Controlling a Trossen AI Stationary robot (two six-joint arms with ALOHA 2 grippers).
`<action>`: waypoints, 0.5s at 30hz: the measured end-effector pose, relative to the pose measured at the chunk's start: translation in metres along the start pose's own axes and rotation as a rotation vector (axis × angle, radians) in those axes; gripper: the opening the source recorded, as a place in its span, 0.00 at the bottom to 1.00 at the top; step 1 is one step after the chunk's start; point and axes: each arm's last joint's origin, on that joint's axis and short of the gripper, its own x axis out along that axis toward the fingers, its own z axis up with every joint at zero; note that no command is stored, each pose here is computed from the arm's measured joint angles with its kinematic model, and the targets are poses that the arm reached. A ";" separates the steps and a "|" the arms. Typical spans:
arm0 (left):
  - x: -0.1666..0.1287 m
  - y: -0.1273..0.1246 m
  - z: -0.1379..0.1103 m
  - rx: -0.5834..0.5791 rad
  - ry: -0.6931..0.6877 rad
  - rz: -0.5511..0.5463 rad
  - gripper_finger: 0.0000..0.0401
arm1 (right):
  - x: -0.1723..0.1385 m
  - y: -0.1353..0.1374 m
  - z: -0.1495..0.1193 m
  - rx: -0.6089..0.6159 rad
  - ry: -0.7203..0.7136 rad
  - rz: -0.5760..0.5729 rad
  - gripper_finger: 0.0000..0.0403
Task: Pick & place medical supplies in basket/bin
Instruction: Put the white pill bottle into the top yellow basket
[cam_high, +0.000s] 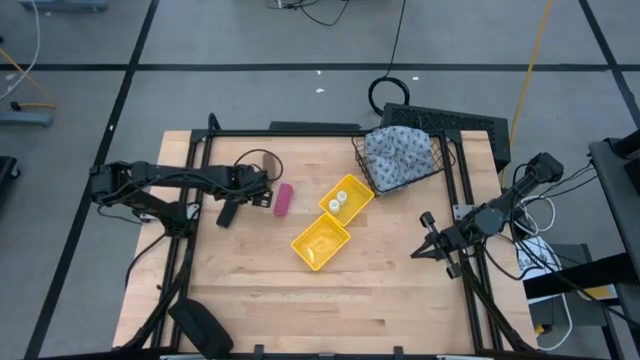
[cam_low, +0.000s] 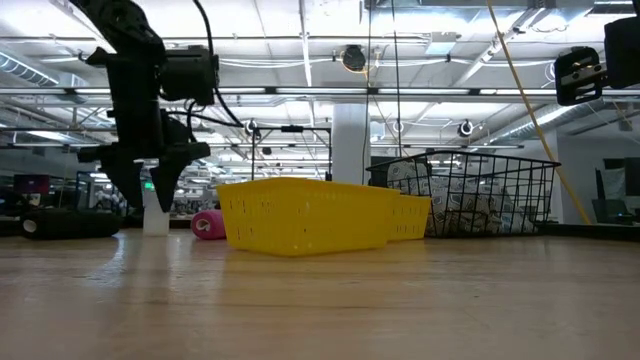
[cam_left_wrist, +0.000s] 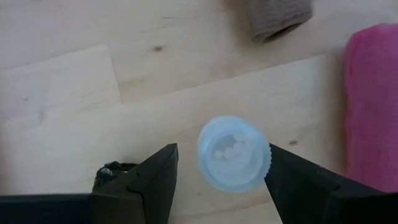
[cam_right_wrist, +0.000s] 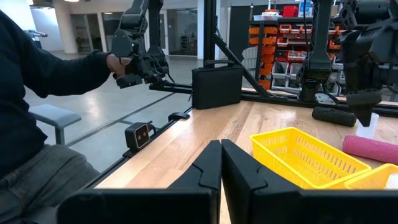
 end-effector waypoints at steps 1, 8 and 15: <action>0.001 0.001 -0.001 -0.004 0.000 0.004 0.58 | 0.000 0.000 0.000 0.000 0.000 -0.001 0.00; 0.001 -0.001 0.001 0.007 -0.029 -0.011 0.58 | 0.000 0.000 0.000 0.000 0.000 0.000 0.00; 0.001 -0.003 0.002 0.029 -0.042 -0.031 0.58 | 0.000 0.000 0.000 0.000 0.000 0.000 0.00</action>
